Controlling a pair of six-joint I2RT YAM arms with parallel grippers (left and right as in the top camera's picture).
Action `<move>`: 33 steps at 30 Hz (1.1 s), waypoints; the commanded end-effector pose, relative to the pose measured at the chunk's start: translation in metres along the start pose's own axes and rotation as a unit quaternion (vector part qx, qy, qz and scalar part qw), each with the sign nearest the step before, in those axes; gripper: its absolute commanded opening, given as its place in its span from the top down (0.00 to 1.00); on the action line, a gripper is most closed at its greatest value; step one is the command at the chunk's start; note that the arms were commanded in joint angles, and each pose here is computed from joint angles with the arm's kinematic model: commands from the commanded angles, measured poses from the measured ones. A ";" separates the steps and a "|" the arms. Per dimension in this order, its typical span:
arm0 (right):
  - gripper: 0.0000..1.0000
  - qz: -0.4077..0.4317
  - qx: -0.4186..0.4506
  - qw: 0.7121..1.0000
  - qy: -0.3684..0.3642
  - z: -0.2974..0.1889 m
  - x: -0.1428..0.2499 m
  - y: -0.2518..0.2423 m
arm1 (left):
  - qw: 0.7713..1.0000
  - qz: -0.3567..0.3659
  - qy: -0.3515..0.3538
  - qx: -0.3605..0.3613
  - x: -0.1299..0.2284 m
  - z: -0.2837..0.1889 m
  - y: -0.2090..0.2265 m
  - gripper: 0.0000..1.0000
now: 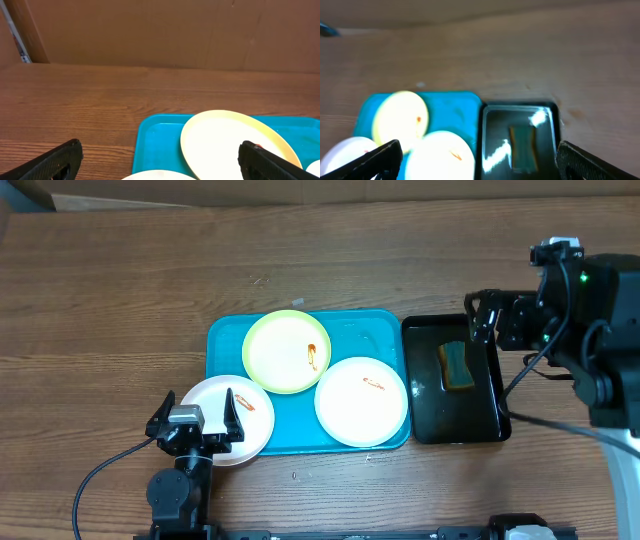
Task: Clean dirty plates on tray and stack at the side
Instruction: 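Move right gripper to the sponge and left gripper over the right white plate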
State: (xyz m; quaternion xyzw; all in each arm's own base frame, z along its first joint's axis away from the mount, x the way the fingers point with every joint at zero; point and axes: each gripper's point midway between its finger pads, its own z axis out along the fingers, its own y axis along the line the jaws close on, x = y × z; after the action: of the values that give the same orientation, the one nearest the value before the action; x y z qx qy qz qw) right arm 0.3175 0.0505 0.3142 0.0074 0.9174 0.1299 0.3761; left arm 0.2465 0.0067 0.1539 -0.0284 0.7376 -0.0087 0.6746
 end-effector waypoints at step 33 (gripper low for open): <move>0.08 0.097 0.077 0.952 0.280 0.137 0.091 -0.049 | 0.907 -0.100 0.359 0.196 -0.104 0.000 -0.084 0.00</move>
State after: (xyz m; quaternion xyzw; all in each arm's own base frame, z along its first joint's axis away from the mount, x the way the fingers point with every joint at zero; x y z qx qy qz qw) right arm 0.3491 0.0375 0.1428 0.0874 0.9898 0.0687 0.0889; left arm 0.2408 -0.0624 0.2631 0.0431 0.8986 -0.1943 0.3910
